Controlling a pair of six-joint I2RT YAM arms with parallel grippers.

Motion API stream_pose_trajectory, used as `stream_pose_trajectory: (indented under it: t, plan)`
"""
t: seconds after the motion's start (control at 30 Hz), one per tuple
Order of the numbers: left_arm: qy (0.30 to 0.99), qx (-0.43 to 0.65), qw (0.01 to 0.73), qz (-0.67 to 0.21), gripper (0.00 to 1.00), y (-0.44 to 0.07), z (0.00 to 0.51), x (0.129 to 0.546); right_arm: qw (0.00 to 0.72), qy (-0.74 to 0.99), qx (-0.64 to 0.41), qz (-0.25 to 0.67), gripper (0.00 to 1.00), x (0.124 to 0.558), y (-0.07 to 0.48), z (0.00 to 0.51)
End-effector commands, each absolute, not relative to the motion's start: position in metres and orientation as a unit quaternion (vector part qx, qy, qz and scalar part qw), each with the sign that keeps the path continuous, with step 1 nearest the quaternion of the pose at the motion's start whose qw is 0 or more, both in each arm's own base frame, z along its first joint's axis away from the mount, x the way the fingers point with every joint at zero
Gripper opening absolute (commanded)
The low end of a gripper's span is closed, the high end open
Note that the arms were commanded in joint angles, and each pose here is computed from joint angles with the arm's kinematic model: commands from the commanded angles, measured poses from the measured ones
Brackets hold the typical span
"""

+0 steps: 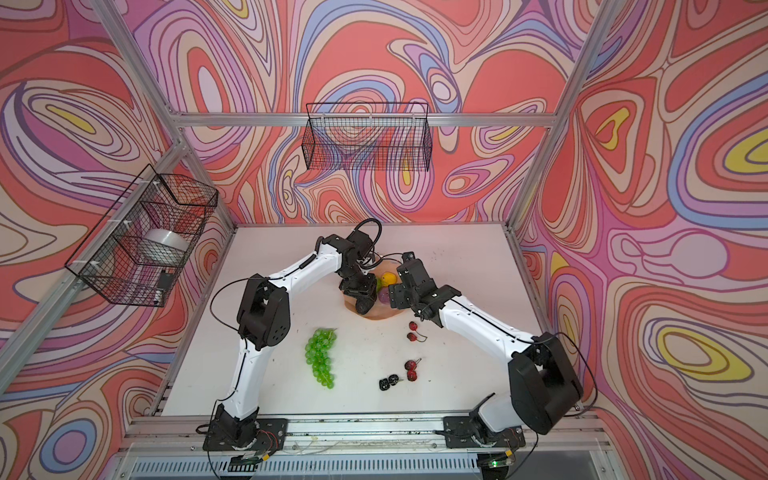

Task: Place and organize the fake fruits in the fruit bowl
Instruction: 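Carry the dark avocado with the left gripper into the bowl beside the fig, then release the avocado and move the left gripper down to the green grapes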

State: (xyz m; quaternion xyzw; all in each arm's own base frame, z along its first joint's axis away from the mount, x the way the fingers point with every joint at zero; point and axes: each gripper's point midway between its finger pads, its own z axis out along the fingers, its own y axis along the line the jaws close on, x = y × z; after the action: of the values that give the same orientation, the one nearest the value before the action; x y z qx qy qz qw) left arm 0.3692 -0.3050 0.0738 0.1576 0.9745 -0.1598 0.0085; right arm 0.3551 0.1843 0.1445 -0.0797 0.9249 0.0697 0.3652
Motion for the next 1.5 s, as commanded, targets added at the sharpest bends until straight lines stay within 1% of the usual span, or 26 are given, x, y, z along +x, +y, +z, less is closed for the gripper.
stream_pose_trajectory:
  t: [0.0,0.43,0.6,0.67,0.97,1.0,1.07,1.27,1.4,1.47]
  plan:
    - [0.973,0.186,0.001,-0.136,0.44,-0.307,0.066,0.364,0.362,0.927,-0.083,0.047,0.82,0.356,0.178,0.134]
    - [0.972,0.204,0.006,-0.117,0.49,-0.321,0.049,0.371,0.363,0.927,-0.089,0.028,0.83,0.356,0.171,0.132]
    - [0.970,0.205,0.013,-0.129,0.51,-0.328,0.049,0.375,0.366,0.926,-0.092,0.024,0.83,0.356,0.170,0.133]
    - [0.969,0.208,0.018,-0.133,0.54,-0.332,0.051,0.376,0.366,0.926,-0.092,0.024,0.82,0.357,0.170,0.133]
    - [0.965,0.220,0.046,-0.137,0.75,-0.338,0.071,0.384,0.370,0.924,-0.095,0.022,0.83,0.361,0.172,0.139]
    - [0.964,0.221,0.049,-0.136,0.79,-0.338,0.075,0.384,0.371,0.923,-0.097,0.023,0.83,0.362,0.173,0.140]
    - [0.964,0.223,0.052,-0.137,0.82,-0.338,0.082,0.384,0.374,0.922,-0.098,0.022,0.83,0.363,0.174,0.144]
    - [0.965,0.225,0.073,-0.112,0.81,-0.322,0.110,0.382,0.378,0.919,-0.104,0.027,0.82,0.366,0.177,0.152]
    - [0.969,0.211,0.090,-0.097,0.77,-0.302,0.132,0.372,0.385,0.916,-0.106,0.030,0.81,0.369,0.180,0.161]
    - [0.969,0.196,0.106,-0.106,0.75,-0.293,0.146,0.367,0.391,0.914,-0.108,0.031,0.81,0.370,0.180,0.167]
